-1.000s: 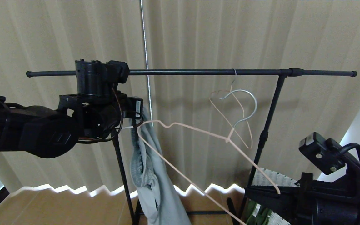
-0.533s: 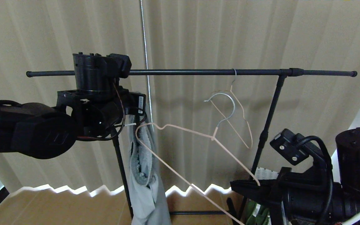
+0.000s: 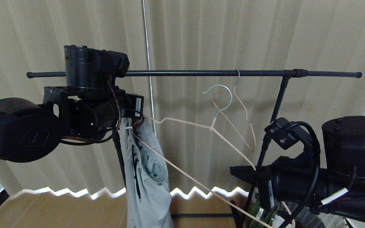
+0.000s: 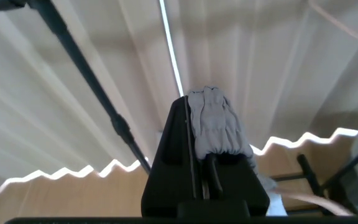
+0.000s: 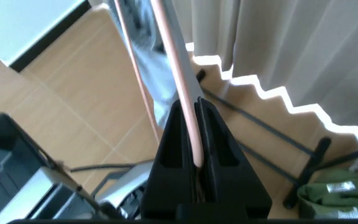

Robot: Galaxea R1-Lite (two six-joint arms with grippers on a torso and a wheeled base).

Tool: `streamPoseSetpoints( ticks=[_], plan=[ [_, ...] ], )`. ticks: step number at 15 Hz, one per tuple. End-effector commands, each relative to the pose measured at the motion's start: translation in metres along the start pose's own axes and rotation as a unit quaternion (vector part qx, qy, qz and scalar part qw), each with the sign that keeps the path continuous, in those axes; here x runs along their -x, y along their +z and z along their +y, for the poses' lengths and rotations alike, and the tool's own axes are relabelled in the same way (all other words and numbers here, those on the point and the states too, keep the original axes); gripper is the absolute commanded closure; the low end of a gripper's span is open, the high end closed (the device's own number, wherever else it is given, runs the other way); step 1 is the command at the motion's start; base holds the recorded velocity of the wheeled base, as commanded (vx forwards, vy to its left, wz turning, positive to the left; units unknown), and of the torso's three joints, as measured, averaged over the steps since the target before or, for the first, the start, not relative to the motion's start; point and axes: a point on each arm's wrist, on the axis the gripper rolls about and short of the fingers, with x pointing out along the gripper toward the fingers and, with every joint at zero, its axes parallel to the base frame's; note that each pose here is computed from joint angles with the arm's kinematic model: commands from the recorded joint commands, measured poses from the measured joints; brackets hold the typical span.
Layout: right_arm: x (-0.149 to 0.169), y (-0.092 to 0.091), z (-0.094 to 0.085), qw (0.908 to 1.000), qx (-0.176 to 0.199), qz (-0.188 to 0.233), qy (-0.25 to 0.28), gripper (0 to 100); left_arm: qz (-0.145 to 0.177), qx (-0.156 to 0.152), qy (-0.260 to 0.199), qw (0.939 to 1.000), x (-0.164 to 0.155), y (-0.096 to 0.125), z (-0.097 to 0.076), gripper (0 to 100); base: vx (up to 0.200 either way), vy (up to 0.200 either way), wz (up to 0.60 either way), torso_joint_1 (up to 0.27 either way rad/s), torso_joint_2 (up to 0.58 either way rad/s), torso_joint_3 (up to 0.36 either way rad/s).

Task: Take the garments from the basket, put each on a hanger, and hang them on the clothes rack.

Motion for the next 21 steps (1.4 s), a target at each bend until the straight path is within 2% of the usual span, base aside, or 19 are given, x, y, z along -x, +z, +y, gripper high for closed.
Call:
streamPoseSetpoints(
  ticks=[1,2,6,8,13,15,21],
  plan=[
    [-0.001,0.002,0.001,1.0,0.0,-0.007,0.003,100,-0.007,0.002,-0.006,1.0,0.006,0.003,-0.002,100,0.0,0.0,0.0,0.0,0.0,0.0],
    [-0.001,0.004,0.002,0.9999,0.002,-0.014,0.007,100,-0.01,0.003,-0.011,0.9999,0.007,0.005,-0.005,100,0.0,0.0,0.0,0.0,0.0,0.0],
    [-0.014,-0.001,0.0,1.0,0.0,0.0,0.002,100,-0.023,0.004,-0.025,0.9994,0.013,0.013,-0.013,100,0.0,0.0,0.0,0.0,0.0,0.0],
    [-0.021,0.001,0.001,0.9999,0.002,-0.014,0.005,100,-0.019,0.001,-0.031,0.9993,0.016,0.012,-0.016,100,0.0,0.0,0.0,0.0,0.0,0.0],
    [-0.025,-0.003,-0.001,0.9999,0.001,-0.01,0.0,100,-0.034,0.007,-0.028,0.999,0.024,0.022,-0.009,100,0.0,0.0,0.0,0.0,0.0,0.0],
    [-0.021,-0.004,-0.005,0.9994,0.0,-0.015,-0.031,100,-0.019,0.002,-0.011,0.9998,0.027,0.022,0.002,100,0.0,0.0,0.0,0.0,0.0,0.0],
    [-0.013,0.007,-0.024,0.9946,-0.018,-0.044,-0.093,100,0.02,-0.019,-0.011,0.9996,0.037,0.015,0.007,100,0.0,0.0,0.0,0.0,0.0,0.0]
  ],
)
